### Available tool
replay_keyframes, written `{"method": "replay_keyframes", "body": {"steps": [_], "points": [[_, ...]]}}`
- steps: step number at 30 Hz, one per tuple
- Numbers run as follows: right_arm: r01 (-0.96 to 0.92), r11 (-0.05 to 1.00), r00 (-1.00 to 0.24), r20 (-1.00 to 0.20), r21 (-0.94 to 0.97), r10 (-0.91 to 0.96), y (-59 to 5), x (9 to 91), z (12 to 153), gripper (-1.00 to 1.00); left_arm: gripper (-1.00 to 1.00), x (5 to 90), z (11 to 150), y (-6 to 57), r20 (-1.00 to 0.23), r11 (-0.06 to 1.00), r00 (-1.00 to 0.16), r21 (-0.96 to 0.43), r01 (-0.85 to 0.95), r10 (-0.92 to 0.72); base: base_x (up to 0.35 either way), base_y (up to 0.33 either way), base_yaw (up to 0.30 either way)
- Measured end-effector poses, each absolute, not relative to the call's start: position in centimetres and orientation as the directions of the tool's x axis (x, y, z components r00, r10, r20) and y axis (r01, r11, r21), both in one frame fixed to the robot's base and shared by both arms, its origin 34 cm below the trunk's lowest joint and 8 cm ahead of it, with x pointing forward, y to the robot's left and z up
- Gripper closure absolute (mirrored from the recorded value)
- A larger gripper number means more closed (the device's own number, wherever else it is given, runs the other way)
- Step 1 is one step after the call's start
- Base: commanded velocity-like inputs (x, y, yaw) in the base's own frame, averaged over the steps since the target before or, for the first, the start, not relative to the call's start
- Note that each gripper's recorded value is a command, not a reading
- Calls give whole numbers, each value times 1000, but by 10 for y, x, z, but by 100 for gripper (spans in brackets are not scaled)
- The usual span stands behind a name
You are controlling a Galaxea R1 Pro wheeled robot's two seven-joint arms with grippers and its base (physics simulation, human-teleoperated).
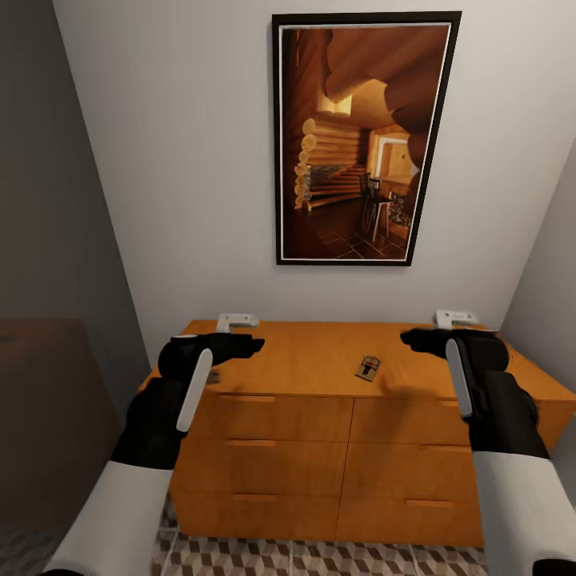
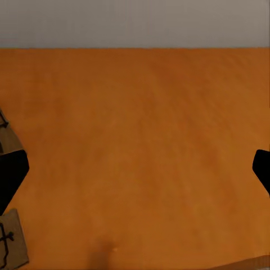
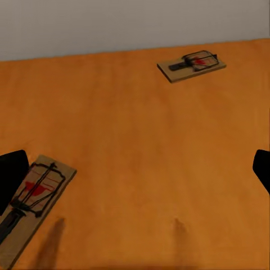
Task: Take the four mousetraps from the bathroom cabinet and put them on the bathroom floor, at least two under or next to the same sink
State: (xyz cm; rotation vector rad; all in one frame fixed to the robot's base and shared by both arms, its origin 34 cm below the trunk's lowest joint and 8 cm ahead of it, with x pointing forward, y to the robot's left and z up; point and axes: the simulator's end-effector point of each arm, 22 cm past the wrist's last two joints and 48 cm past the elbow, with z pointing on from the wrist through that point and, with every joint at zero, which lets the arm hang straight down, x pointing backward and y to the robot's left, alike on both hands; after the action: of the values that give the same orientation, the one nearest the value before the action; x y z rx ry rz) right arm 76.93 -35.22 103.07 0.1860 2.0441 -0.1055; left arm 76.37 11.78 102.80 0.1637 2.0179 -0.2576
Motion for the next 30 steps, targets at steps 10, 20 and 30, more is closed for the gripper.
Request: {"method": "replay_keyframes", "body": {"steps": [10, 20, 30], "points": [[158, 987, -498, -860, 31, 107, -330, 777, 1012, -100, -100, 763, 1033, 134, -894, 973, -448, -98, 207, 5, 1, 0, 0], [141, 989, -518, -847, 52, 118, -311, 779, 1003, -100, -100, 763, 1037, 146, -898, 977, -439, -86, 194, 8, 162, 0, 0], [127, 990, -523, -845, 53, 113, -302, 780, 1001, -100, -100, 764, 1037, 154, -899, 979, -438, -78, 186, 11, 299, 0, 0]]}}
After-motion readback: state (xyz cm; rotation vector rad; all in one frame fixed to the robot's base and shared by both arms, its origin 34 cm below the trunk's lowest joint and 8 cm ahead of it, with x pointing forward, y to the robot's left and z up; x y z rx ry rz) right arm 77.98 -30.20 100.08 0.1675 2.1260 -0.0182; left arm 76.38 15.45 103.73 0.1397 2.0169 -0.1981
